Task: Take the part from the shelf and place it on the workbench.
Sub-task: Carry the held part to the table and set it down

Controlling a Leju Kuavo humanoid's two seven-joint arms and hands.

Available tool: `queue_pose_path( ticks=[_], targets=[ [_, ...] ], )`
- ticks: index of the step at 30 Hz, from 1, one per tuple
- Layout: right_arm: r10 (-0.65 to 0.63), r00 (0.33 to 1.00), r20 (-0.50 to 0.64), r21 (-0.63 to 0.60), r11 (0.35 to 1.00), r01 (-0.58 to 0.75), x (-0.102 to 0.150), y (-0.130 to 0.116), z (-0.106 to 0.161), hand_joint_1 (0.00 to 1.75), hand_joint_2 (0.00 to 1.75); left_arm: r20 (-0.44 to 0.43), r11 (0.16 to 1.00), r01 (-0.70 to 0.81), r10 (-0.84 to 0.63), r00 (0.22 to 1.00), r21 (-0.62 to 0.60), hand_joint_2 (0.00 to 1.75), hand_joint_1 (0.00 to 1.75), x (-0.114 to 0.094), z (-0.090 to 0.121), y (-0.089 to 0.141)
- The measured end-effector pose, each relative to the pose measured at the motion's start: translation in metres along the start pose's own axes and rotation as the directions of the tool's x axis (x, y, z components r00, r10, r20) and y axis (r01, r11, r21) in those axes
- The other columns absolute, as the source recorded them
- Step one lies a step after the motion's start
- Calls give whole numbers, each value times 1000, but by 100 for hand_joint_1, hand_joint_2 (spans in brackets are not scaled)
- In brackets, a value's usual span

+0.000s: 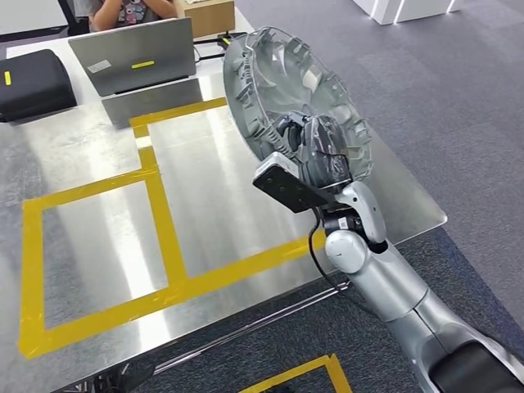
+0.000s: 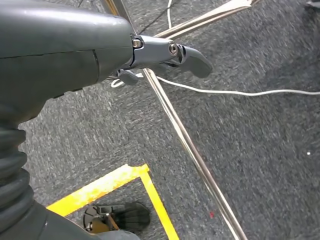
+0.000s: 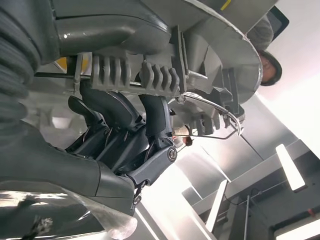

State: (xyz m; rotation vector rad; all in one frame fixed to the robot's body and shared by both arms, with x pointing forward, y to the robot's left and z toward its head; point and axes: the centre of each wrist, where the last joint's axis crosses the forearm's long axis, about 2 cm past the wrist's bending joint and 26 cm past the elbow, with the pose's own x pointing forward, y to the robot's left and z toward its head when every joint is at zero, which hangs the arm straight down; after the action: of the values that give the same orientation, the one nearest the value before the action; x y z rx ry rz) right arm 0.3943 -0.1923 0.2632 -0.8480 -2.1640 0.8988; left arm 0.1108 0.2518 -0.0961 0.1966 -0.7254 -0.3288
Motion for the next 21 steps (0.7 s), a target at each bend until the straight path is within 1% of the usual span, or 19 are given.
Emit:
queue_pose_path(
  ticks=[3,9,13,21],
  targets=[
    [14,1000,5,13,1000,-14,0,0,-3,175,175,5,1000,-6,6,1000,-9,175,0,1,0,-2],
    [45,999,20,40,998,-46,6,-1,-15,175,175,23,999,-22,22,999,-27,175,0,11,-3,-7],
    [57,998,18,57,997,-58,6,2,-17,175,175,35,999,-23,24,999,-30,175,0,16,-4,-8],
    [79,996,32,77,994,-81,8,5,-20,175,175,41,999,-24,26,999,-39,175,0,19,-5,-11]
  ],
)
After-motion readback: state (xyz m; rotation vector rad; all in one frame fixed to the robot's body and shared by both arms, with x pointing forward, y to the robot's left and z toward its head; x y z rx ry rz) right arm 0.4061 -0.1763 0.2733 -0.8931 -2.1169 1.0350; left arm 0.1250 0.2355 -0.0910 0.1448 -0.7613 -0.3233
